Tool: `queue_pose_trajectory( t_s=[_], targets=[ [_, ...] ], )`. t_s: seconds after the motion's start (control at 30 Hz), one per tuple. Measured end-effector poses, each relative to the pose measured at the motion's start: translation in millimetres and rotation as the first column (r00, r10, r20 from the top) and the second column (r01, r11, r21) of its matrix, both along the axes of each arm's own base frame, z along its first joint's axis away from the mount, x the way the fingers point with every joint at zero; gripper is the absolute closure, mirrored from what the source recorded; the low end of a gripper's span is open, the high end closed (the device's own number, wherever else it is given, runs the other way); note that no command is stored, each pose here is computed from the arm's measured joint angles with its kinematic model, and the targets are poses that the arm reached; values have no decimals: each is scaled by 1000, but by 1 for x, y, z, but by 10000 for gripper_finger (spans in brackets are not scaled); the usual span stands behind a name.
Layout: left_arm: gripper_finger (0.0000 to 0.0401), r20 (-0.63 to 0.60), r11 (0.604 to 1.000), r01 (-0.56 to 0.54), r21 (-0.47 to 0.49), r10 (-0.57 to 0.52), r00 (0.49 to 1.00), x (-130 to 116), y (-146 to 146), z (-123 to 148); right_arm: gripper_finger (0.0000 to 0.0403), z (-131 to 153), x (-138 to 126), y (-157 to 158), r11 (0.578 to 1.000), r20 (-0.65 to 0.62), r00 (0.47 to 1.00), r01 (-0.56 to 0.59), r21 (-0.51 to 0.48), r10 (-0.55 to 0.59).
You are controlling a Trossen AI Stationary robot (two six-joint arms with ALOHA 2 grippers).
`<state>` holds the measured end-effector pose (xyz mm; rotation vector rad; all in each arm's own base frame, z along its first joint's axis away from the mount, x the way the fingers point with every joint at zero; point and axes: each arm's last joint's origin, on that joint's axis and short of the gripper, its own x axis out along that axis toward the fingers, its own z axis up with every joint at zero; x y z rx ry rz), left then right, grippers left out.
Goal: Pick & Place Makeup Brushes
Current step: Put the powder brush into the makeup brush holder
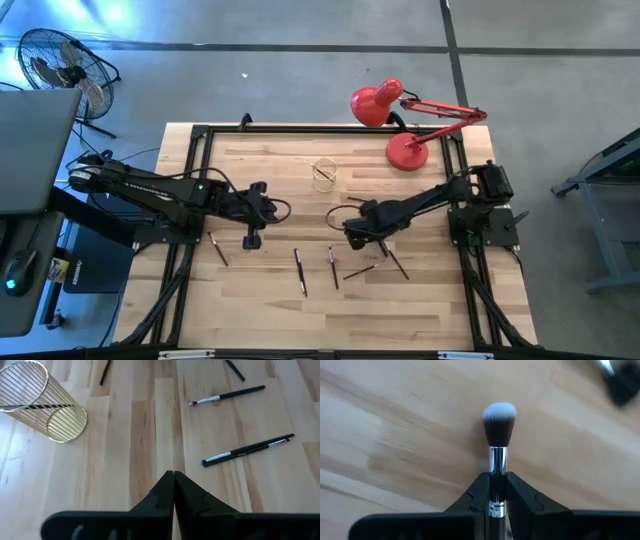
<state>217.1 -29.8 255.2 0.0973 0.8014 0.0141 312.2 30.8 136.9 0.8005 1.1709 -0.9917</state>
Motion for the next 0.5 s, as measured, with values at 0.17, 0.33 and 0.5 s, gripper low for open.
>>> queue_pose_trajectory(
  t_s=[0.17, 0.33, 0.5],
  targets=[
    [398, 20, 995, -96, 0, 96, 995, 1, 2, 1, 370, 38, 14, -5, 971, 165, 973, -130, -199, 164],
    [398, 30, 986, -164, -11, 164, 986, 0, 3, 1, 370, 63, 9, -27, 915, 292, 911, -178, -361, 292],
    [398, 45, 978, -208, -8, 208, 977, 1, 4, 1, 370, 76, -9, -52, 843, 501, 726, -204, -498, 472]
  ],
)
